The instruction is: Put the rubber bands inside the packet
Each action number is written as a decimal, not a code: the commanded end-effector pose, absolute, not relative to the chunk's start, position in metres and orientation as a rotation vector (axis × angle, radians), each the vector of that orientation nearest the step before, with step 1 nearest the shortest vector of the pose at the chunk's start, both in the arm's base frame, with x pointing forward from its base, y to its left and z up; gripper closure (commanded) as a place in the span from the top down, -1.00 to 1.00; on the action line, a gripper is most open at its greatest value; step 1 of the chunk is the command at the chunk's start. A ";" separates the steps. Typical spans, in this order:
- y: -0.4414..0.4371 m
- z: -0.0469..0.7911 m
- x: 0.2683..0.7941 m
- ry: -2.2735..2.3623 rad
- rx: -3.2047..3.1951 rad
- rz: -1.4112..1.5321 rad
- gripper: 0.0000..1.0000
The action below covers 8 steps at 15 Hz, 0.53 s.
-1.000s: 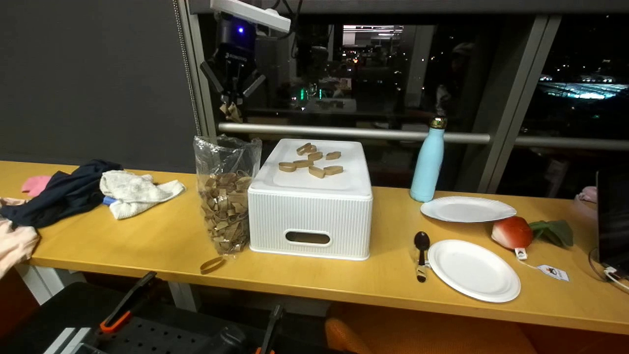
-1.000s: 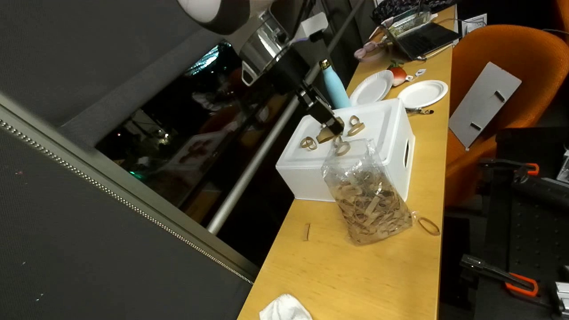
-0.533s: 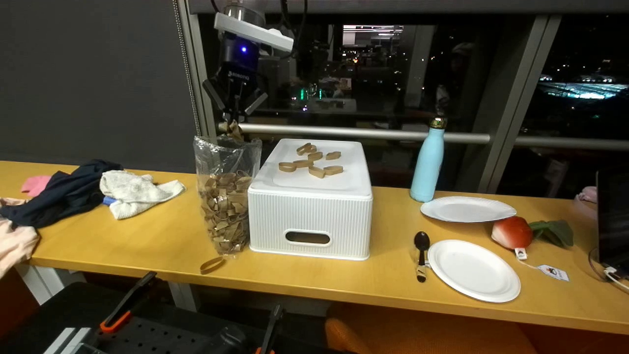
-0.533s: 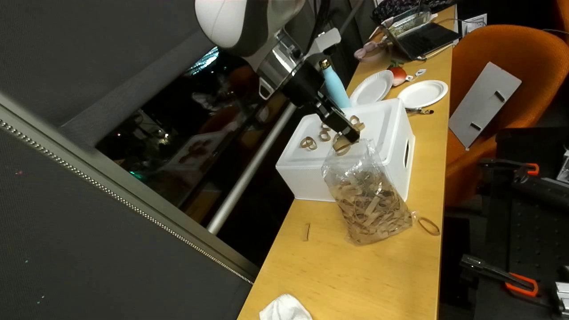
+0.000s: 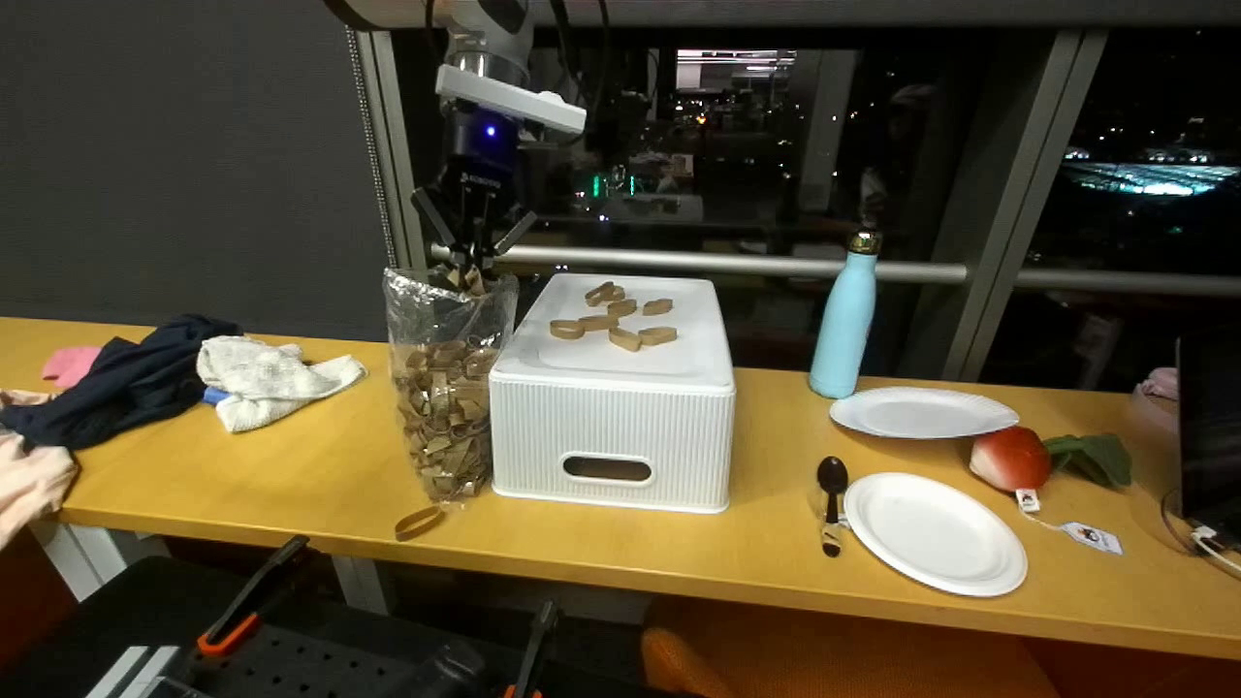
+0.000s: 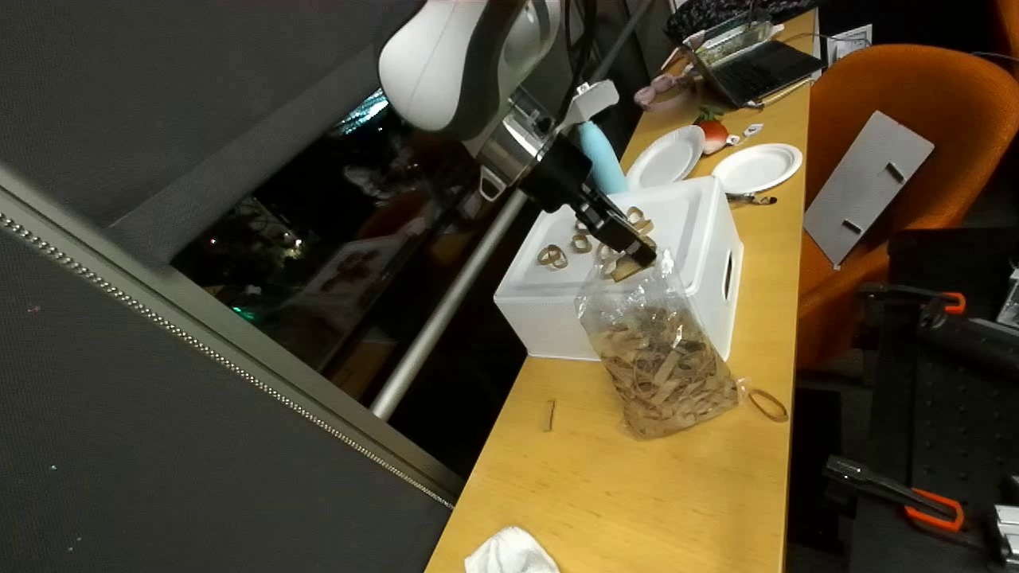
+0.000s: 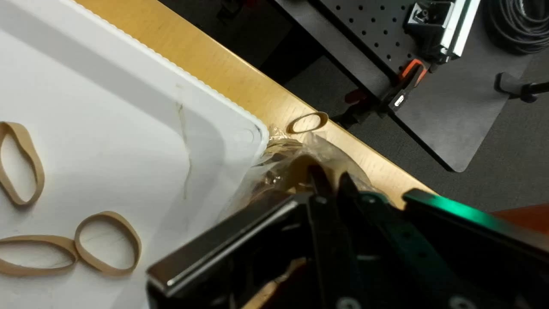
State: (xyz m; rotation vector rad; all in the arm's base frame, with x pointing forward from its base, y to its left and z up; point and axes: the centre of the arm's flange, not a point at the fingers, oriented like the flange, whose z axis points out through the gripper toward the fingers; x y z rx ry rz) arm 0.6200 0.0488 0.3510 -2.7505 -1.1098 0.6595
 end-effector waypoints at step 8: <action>0.055 0.366 0.620 -1.251 -2.821 0.577 0.77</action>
